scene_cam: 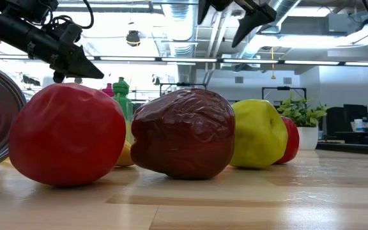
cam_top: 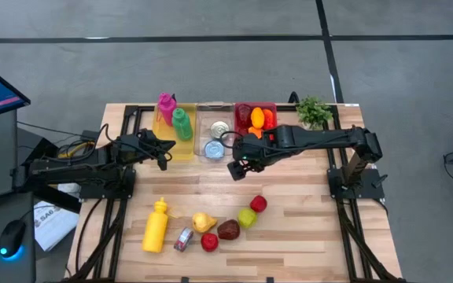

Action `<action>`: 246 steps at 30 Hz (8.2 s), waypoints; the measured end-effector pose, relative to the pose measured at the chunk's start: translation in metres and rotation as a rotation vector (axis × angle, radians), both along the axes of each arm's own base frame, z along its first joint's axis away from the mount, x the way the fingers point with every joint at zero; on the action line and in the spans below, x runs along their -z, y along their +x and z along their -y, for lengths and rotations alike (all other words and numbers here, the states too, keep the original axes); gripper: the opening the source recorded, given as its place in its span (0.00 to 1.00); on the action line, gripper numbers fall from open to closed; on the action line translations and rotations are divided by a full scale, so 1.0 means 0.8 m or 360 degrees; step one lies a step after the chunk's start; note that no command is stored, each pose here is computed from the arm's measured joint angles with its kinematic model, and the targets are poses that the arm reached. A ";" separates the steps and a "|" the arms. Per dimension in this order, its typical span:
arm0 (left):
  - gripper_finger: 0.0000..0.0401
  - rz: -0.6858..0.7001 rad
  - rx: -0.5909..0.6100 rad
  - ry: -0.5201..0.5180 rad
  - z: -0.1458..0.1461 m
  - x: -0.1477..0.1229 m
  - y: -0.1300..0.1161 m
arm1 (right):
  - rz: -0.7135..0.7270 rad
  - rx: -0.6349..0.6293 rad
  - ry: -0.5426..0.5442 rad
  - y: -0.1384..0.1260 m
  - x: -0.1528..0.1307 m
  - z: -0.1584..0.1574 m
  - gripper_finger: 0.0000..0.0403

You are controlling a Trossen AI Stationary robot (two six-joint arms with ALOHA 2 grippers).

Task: Pick & Place Food Item
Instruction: Put the top red apple into the pink bin, then put the yellow tumbler into the yellow bin

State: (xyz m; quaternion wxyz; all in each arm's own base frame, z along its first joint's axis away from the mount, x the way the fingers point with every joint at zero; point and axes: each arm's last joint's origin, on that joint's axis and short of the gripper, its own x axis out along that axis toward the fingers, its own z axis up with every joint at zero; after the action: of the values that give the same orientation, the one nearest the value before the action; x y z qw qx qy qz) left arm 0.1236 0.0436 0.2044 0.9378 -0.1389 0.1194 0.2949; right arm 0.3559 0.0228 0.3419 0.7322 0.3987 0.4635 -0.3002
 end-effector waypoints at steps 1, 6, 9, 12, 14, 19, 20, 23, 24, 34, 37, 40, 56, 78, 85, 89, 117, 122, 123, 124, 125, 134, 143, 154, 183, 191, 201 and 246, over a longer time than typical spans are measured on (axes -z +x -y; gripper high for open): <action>0.01 0.0000 0.0000 0.0000 0.000 0.000 0.000 | -0.0014 0.0032 -0.0010 0.000 0.003 0.000 0.95; 0.01 0.0000 0.0000 0.0000 0.000 0.000 0.000 | -0.0106 0.0099 -0.0029 -0.004 0.020 0.001 0.95; 0.01 0.0000 0.0000 0.0000 0.000 0.000 0.000 | -0.0189 0.0159 -0.0015 -0.007 0.037 0.001 0.95; 0.01 0.0000 0.0000 0.0000 0.000 0.000 0.000 | -0.0252 0.0231 -0.0001 -0.011 0.047 0.001 0.95; 0.01 0.0001 0.0000 0.0000 0.000 0.000 0.000 | -0.0293 0.0273 0.0006 -0.013 0.057 0.001 0.95; 0.01 0.0000 -0.0001 0.0000 0.000 0.000 0.000 | -0.0343 0.0349 0.0020 -0.016 0.076 0.000 0.95; 0.01 0.0000 -0.0001 0.0000 0.000 0.000 0.000 | -0.0359 0.0367 0.0022 -0.017 0.081 -0.001 0.95; 0.01 0.0000 0.0000 0.0000 0.000 0.000 0.000 | -0.0382 0.0414 0.0032 -0.020 0.092 -0.006 0.95; 0.01 0.0000 -0.0001 0.0001 0.000 0.000 0.000 | -0.0382 0.0433 0.0038 -0.020 0.097 -0.008 0.95; 0.01 -0.0002 0.0001 0.0003 0.000 0.000 0.000 | -0.0297 0.0533 0.0160 -0.021 0.137 -0.040 0.95; 0.01 -0.0002 0.0001 0.0003 0.000 0.000 0.000 | -0.0310 0.0614 0.0182 -0.026 0.148 -0.048 0.95; 0.01 -0.0002 0.0001 0.0003 0.000 0.000 0.000 | -0.0315 0.0682 0.0213 -0.030 0.157 -0.057 0.95; 0.01 -0.0002 0.0001 0.0003 0.000 0.000 0.000 | -0.0322 0.0817 0.0302 -0.046 0.193 -0.084 0.95; 0.01 -0.0003 0.0001 0.0003 0.000 0.000 0.000 | -0.0228 0.0819 0.0356 -0.051 0.224 -0.082 0.82; 0.01 -0.0003 0.0000 0.0003 0.000 0.000 0.000 | -0.0226 0.0815 0.0356 -0.050 0.224 -0.083 0.70; 0.01 -0.0003 0.0001 0.0003 0.000 0.000 0.000 | -0.0228 0.0780 0.0345 -0.050 0.224 -0.082 0.70; 0.01 -0.0002 0.0001 0.0004 0.000 0.000 0.000 | -0.0218 0.0503 -0.0139 -0.011 0.077 0.064 0.70; 0.01 -0.0002 0.0001 0.0003 0.000 0.000 0.000 | -0.0234 0.0364 -0.0242 -0.016 0.063 0.122 0.70; 0.01 -0.0002 0.0001 0.0003 0.000 0.000 0.000 | -0.0244 0.0334 -0.0263 -0.018 0.062 0.133 0.70; 0.01 -0.0002 0.0001 0.0003 0.000 0.000 0.000 | -0.0252 0.0307 -0.0284 -0.020 0.061 0.145 0.70; 0.01 -0.0001 0.0000 0.0003 0.000 0.000 0.000 | -0.0259 0.0276 -0.0304 -0.022 0.060 0.156 0.70; 0.01 0.0034 -0.0018 -0.0052 0.000 0.000 0.000 | -0.0359 -0.0215 -0.0426 -0.052 0.060 0.237 0.70; 0.01 0.0129 -0.0072 -0.0197 0.000 0.000 0.000 | -0.0411 -0.0717 -0.0729 -0.072 0.055 0.291 0.70; 0.01 0.0156 -0.0092 -0.0234 0.000 0.000 0.000 | -0.0238 -0.0718 -0.0788 -0.108 0.052 0.354 0.70; 0.01 0.0198 -0.0361 -0.0198 -0.005 -0.001 -0.003 | 0.0089 -0.0643 -0.0689 -0.083 0.047 0.339 0.70; 0.01 0.0198 -0.0360 -0.0199 -0.005 -0.001 -0.003 | 0.0159 -0.0563 -0.0607 -0.062 0.046 0.314 0.70; 0.01 0.0197 -0.0360 -0.0199 -0.005 -0.001 -0.003 | 0.0123 -0.0664 -0.0533 -0.043 0.069 0.283 0.70; 0.01 0.0197 -0.0359 -0.0199 -0.005 -0.001 -0.003 | 0.0127 -0.0630 -0.0507 -0.033 0.115 0.263 0.98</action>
State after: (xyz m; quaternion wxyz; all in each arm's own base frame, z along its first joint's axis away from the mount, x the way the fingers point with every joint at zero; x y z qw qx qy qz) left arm 0.1209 0.0474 0.2051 0.8938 -0.2275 0.0632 0.3813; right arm 0.3291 -0.1879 0.2496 0.8479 0.1913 0.4501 -0.2044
